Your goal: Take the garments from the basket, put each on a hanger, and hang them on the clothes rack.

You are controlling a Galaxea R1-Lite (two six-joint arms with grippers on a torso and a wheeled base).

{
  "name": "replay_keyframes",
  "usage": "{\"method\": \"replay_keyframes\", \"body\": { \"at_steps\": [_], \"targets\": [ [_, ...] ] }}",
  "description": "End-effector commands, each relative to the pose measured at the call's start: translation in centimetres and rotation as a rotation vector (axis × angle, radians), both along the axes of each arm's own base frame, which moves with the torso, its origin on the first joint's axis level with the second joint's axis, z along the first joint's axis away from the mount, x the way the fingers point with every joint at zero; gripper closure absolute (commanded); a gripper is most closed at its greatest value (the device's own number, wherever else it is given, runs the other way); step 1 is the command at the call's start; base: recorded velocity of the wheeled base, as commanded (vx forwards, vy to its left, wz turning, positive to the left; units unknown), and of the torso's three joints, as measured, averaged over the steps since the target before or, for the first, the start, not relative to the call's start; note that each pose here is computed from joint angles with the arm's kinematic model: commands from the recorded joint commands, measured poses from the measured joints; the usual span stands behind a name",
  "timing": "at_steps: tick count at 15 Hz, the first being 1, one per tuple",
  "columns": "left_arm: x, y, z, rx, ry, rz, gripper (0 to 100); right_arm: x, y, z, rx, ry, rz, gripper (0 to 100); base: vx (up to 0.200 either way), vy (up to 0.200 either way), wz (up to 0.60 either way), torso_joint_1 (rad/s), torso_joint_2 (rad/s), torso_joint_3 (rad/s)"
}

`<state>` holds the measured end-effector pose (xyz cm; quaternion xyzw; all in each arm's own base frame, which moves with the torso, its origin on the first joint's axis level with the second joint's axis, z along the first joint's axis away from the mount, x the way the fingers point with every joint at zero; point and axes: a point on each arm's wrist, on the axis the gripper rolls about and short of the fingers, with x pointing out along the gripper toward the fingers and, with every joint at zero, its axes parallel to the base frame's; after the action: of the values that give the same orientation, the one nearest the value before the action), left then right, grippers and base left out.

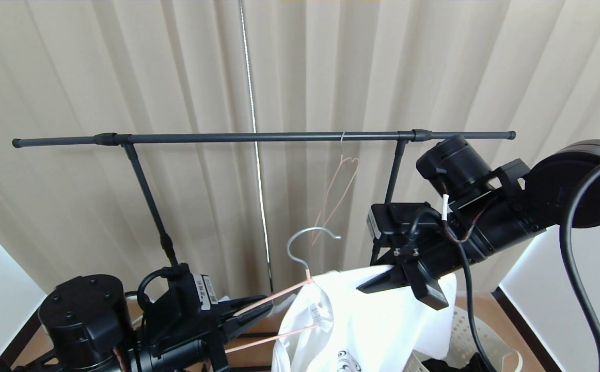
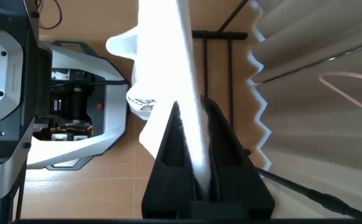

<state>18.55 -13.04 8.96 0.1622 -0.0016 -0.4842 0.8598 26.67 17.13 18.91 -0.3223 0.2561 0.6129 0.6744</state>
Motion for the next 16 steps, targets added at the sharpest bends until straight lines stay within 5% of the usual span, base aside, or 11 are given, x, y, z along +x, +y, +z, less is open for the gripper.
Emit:
{"method": "replay_keyframes", "body": {
  "at_steps": [1, 4, 7, 8, 12, 16],
  "targets": [
    [0.0, 0.0, -0.5, 0.005, 0.005, 0.001, 100, -0.2, -0.1, 0.3, 0.004, -0.006, 0.001, 100, 0.0, 0.0, 0.0, 0.0, 0.0, 0.0],
    [0.1, 0.0, -2.8, 0.067, 0.099, 0.0, 100, -0.3, -0.2, 0.4, 0.007, -0.011, -0.001, 100, 0.0, 0.0, 0.0, 0.0, 0.0, 0.0],
    [0.1, 0.0, -2.8, 0.066, 0.103, 0.002, 100, -0.3, -0.2, 0.5, 0.008, -0.012, -0.001, 100, 0.0, 0.0, 0.0, 0.0, 0.0, 0.0],
    [0.1, 0.0, -2.8, 0.061, 0.104, 0.004, 0, -0.4, -0.3, 0.6, 0.01, -0.015, -0.001, 100, 0.0, 0.0, 0.0, 0.0, 0.0, 0.0],
    [0.2, 0.0, -2.6, 0.041, 0.12, 0.011, 0, -0.5, -0.4, 0.5, 0.007, -0.01, -0.002, 100, 0.0, 0.0, 0.0, 0.0, 0.0, 0.0],
    [-0.2, 0.6, -0.1, -0.068, 0.097, 0.03, 0, -0.8, -1.1, 1.2, 0.018, -0.03, -0.017, 100, 0.0, 0.0, 0.0, 0.0, 0.0, 0.0]
  ]
}}
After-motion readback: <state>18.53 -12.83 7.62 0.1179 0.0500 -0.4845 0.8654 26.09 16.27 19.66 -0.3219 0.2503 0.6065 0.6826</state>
